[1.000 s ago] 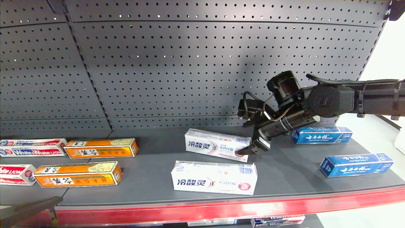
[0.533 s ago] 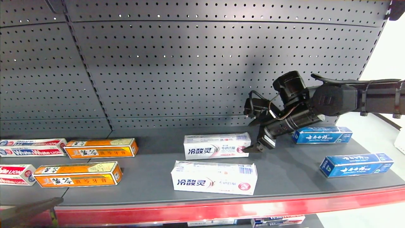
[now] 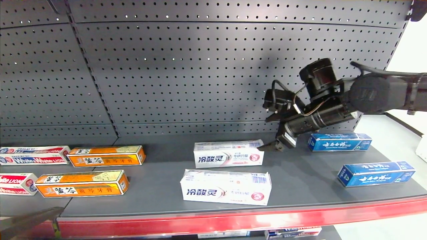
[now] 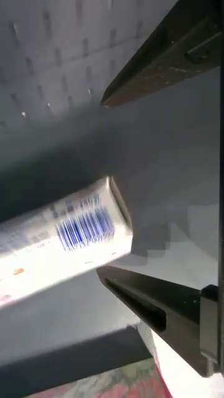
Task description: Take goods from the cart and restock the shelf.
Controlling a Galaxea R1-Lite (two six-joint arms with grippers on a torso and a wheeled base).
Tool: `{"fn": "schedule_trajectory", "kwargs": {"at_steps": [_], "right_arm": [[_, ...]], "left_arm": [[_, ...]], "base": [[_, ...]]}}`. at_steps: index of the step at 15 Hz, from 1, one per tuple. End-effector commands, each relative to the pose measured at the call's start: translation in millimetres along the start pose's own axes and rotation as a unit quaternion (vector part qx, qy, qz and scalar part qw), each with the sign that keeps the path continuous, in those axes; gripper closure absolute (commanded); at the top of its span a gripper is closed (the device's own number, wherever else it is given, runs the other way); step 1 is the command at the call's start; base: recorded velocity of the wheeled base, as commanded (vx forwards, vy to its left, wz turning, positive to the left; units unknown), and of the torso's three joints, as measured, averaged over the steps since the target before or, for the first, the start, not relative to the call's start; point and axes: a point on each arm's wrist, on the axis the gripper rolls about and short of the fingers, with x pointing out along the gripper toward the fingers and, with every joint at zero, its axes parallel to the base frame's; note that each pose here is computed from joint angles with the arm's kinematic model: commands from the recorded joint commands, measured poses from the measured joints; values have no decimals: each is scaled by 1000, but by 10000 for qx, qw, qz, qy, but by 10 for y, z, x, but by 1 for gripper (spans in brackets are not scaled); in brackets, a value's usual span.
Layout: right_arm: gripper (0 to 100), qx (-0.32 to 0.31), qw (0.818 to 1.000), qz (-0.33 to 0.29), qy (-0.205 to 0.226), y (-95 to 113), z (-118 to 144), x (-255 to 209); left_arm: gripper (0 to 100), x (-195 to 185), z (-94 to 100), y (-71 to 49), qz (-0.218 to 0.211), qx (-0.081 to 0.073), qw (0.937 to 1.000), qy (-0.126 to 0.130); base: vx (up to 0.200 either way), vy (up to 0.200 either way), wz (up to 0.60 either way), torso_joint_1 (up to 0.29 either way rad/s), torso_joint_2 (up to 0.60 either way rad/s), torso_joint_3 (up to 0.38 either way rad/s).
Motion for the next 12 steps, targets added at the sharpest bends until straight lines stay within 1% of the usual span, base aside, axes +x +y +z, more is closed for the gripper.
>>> {"fn": "schedule_trajectory", "kwargs": {"at_steps": [1, 2, 3, 4, 5, 6, 8, 9, 10, 11, 12], "right_arm": [[0, -11, 9976, -553, -425, 11, 206, -477], [0, 103, 9960, -760, -460, 28, 220, -558], [0, 325, 9922, -1076, -533, 78, 201, -630], [0, 534, 9874, -1359, -609, 133, 148, -651], [0, 782, 9798, -1685, -735, 217, 86, -647], [0, 1088, 9696, -2017, -853, 291, 26, -620], [0, 1695, 9430, -2640, -1104, 462, -85, -575], [0, 1868, 9348, -2747, -1254, 552, -110, -609], [0, 1922, 9337, -2761, -1223, 630, -152, -637], [0, 1940, 9339, -2772, -1151, 684, -192, -652], [0, 1988, 9310, -2861, -1093, 751, -217, -666]], "left_arm": [[0, 20, 92, 32, -26, 55, 10000, -54], [0, 53, 113, 46, -58, 53, 10000, 0], [0, 120, 138, 75, -67, 21, 9999, 130], [0, 183, 141, 98, -82, -29, 9996, 272], [0, 238, 142, 118, -69, -43, 9993, 354], [0, 289, 150, 138, -66, -47, 9993, 371], [0, 417, 166, 192, -15, -113, 9985, 533], [0, 472, 191, 223, 69, -139, 9979, 624], [0, 547, 205, 258, 150, -162, 9968, 769], [0, 606, 229, 289, 211, -172, 9960, 853], [0, 682, 270, 333, 242, -180, 9957, 878]], "base": [[0, 0, 0, 0, 0, 0], [0, 0, 0, 0, 0, 0], [0, 0, 0, 0, 0, 0], [0, 0, 0, 0, 0, 0], [0, 0, 0, 0, 0, 0], [0, 0, 0, 0, 0, 0], [0, 0, 0, 0, 0, 0], [0, 0, 0, 0, 0, 0], [0, 0, 0, 0, 0, 0], [0, 0, 0, 0, 0, 0], [0, 0, 0, 0, 0, 0]]}}
